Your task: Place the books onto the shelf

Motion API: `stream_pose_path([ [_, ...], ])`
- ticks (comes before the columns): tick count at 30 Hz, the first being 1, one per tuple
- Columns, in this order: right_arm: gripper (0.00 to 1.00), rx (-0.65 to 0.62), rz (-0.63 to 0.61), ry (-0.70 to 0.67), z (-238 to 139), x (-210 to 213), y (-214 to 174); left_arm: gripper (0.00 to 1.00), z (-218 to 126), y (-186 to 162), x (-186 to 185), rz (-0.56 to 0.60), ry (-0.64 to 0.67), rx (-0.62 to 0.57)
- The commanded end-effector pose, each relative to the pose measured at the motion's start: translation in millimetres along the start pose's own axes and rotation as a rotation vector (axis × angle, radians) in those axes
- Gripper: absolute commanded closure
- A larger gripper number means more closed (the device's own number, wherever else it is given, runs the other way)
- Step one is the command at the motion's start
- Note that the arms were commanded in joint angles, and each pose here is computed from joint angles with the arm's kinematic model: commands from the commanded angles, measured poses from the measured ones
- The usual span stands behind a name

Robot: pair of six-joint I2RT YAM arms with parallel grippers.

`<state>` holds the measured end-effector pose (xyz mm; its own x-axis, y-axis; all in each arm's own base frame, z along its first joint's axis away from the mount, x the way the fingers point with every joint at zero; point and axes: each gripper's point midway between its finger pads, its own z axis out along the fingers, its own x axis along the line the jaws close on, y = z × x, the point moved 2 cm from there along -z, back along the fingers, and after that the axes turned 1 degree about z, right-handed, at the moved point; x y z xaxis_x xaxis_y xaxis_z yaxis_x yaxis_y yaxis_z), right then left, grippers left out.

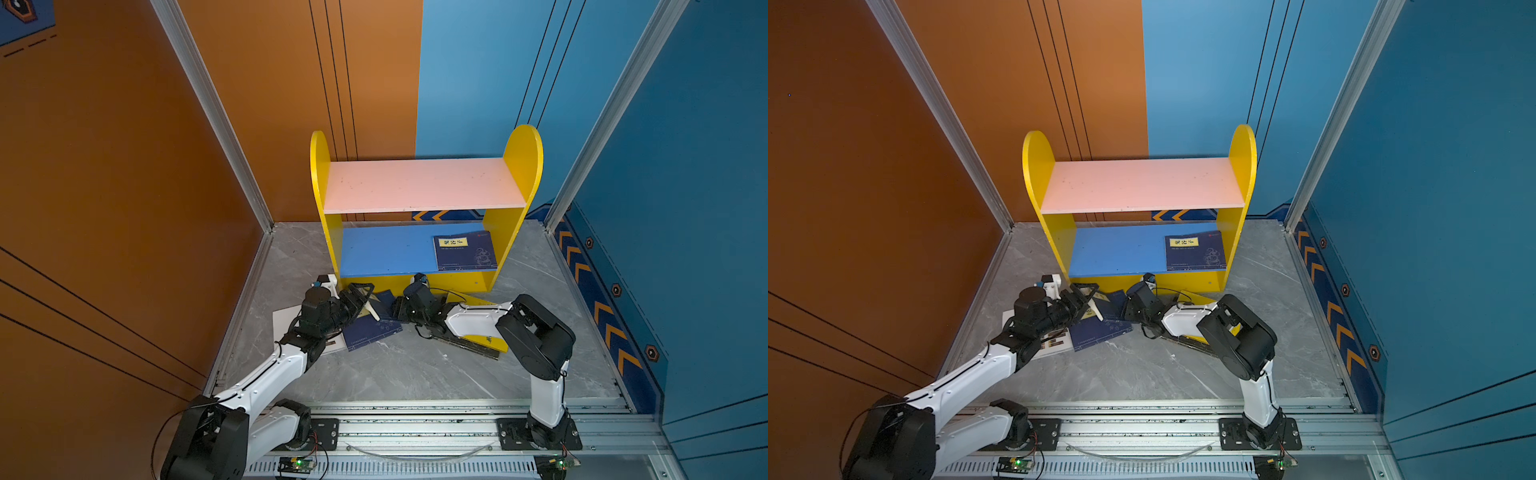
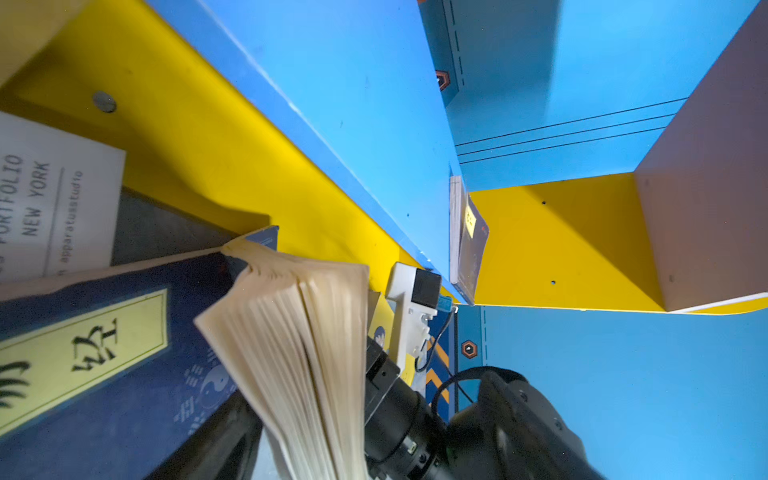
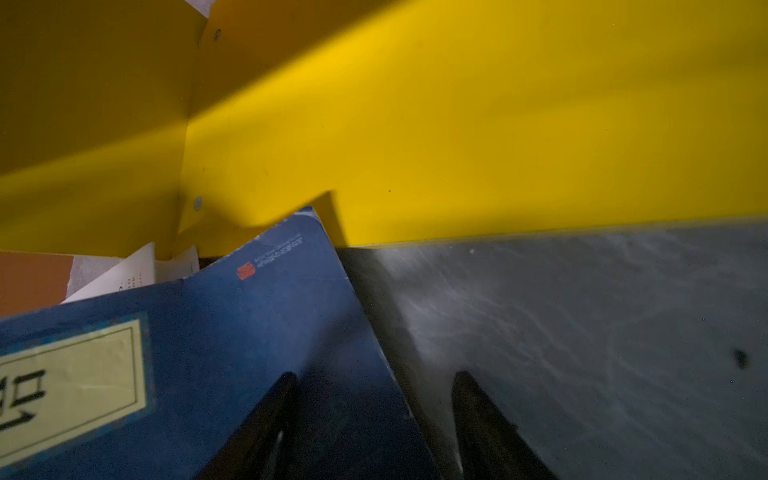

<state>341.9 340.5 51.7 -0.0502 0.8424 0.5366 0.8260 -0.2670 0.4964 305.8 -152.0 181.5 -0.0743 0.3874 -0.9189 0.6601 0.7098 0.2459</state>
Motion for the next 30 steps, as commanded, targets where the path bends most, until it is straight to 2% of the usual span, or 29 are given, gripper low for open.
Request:
stream_pose_path([
  [1,0.39,0.102,-0.011,-0.021,10,-8,-27,0.17,-4,5,-18,0.001,-0.088,-0.028],
  [16,0.40,0.114,-0.004,0.014,11,-3,-30,0.15,16,-7,-14,-0.047,-0.101,0.015],
  [17,0.40,0.114,-0.003,0.014,12,-2,-30,0.10,17,-8,-15,-0.047,-0.103,0.017],
  [23,0.40,0.116,-0.004,0.016,10,-3,-31,0.10,23,-15,-10,-0.045,-0.082,0.032],
  [27,0.41,0.112,-0.005,0.011,9,-4,-31,0.13,24,-18,-4,-0.056,-0.065,0.041],
  [30,0.41,0.106,-0.008,0.005,7,-6,-30,0.23,22,-18,1,-0.052,-0.022,0.044],
])
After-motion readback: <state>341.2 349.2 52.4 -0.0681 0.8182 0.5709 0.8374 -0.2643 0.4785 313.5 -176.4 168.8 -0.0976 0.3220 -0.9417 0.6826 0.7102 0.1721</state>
